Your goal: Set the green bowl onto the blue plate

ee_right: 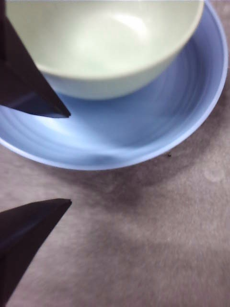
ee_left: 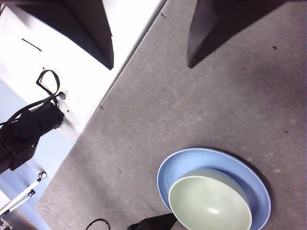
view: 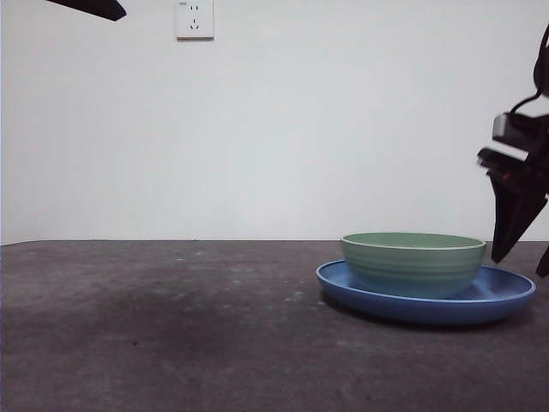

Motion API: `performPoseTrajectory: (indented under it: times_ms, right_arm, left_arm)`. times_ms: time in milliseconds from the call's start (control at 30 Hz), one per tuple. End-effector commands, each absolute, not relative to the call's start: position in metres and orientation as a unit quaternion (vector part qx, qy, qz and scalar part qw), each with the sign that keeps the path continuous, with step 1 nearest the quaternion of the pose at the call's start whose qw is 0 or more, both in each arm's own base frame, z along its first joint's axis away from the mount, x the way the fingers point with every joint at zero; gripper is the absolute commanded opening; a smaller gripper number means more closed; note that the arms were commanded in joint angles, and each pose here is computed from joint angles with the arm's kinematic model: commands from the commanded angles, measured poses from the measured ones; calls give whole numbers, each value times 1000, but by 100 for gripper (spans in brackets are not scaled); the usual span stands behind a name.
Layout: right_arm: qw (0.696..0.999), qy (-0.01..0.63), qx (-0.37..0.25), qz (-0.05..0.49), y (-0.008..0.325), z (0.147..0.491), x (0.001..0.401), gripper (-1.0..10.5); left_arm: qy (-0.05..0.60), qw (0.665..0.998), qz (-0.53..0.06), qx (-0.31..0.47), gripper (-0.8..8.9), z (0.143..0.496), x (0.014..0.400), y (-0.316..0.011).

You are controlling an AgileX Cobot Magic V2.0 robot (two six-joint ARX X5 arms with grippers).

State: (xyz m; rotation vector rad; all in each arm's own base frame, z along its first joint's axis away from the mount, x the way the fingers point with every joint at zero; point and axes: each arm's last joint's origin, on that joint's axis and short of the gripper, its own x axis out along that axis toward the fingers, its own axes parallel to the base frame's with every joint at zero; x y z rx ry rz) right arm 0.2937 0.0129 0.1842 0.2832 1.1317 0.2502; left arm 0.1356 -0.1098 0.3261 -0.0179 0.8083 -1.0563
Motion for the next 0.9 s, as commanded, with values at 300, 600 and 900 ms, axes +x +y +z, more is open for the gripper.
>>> performPoseTrajectory:
  times_ms: [300,600,900]
  right_arm:
    - [822,538,136,127,14,166,307,97]
    - [822,536,139,132,14,166,308,32]
    - [826,529,150,125,14,167,310,11]
  left_arm:
    - [368,784,-499,-4,248,329,136,-112]
    - [369,784,-499,-4,248,329,136,-112]
    - [370,784,-499,-4,248,329,136,-112]
